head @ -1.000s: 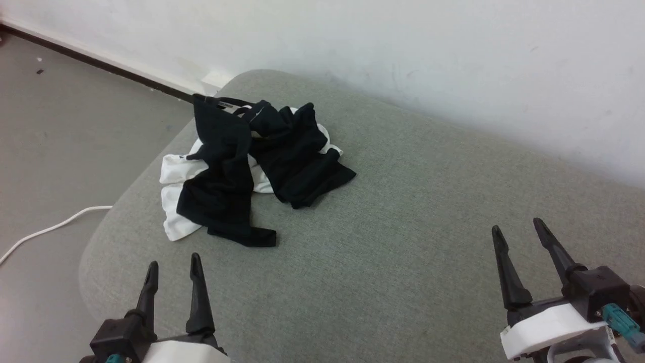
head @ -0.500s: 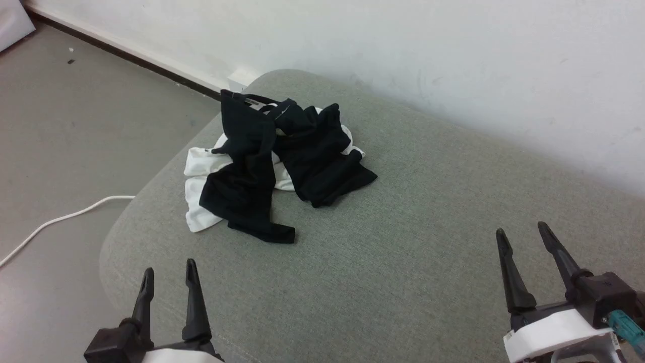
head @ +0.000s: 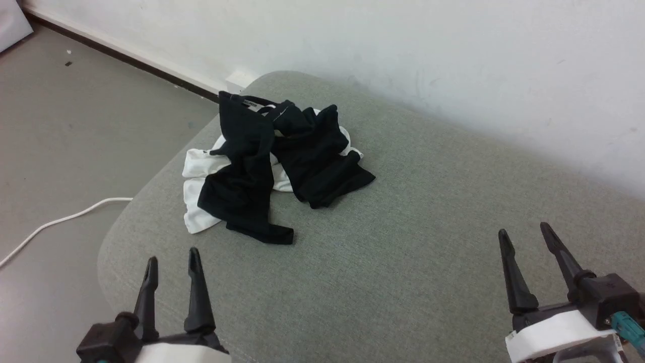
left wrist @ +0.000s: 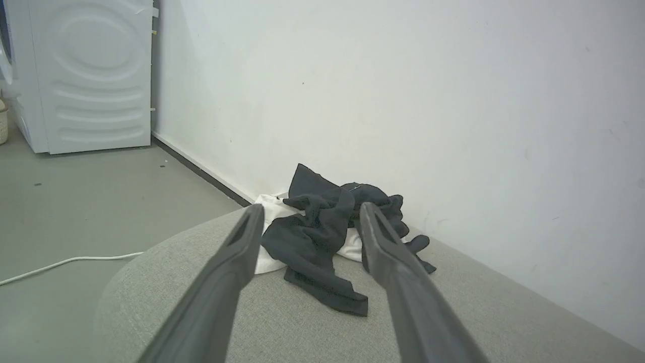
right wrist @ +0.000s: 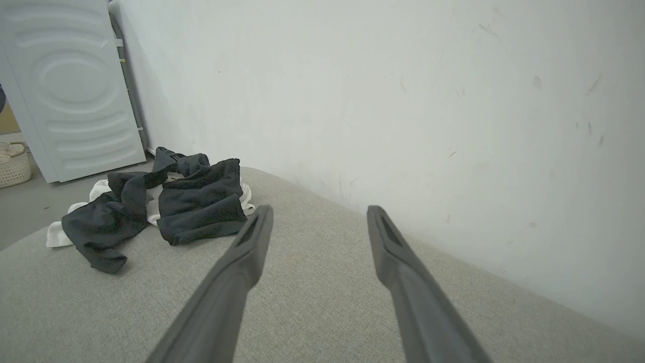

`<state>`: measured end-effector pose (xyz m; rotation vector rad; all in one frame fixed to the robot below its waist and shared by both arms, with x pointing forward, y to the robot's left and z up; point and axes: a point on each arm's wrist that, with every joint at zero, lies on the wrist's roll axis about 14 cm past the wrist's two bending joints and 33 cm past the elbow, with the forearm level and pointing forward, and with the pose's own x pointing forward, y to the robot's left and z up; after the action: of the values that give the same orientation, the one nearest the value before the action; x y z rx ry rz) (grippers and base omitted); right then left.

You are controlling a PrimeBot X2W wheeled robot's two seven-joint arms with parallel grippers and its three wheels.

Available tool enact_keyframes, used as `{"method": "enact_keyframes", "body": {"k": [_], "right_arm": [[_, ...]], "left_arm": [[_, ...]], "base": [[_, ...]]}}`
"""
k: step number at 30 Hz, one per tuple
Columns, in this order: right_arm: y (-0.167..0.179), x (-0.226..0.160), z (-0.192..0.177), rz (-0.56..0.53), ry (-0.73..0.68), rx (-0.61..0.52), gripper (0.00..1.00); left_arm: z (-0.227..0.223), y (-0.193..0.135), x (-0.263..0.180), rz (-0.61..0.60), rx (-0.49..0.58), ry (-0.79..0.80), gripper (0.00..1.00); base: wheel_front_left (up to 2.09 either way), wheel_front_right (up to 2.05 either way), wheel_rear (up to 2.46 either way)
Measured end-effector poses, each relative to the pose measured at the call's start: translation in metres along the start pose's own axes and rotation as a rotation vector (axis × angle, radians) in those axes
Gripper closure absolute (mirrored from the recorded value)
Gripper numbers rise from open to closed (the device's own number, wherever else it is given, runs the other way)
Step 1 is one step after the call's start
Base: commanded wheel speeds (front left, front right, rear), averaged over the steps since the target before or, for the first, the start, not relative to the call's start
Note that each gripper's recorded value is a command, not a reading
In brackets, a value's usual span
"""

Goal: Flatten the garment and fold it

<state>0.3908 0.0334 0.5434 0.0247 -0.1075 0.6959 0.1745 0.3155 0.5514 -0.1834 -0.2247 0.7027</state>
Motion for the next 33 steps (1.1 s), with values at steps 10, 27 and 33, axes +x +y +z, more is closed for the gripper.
{"method": "enact_keyframes", "body": {"k": [10, 27, 33], "right_arm": [[-0.011, 0.003, -0.002, -0.025, 0.000, 0.008, 0.00], [-0.054, 0.021, -0.020, -0.110, 0.041, -0.020, 0.00], [-0.080, 0.017, -0.033, -0.180, 0.072, -0.030, 0.00]], "left_arm": [[0.097, -0.067, 0.066, -0.279, -0.002, -0.205, 0.00], [0.073, -0.109, 0.231, -0.337, 0.207, 0.228, 0.00], [0.007, -0.120, 0.256, -0.323, 0.239, 0.445, 0.00]], "base": [[0.00, 0.00, 0.00], [0.00, 0.00, 0.00], [0.00, 0.00, 0.00]]}}
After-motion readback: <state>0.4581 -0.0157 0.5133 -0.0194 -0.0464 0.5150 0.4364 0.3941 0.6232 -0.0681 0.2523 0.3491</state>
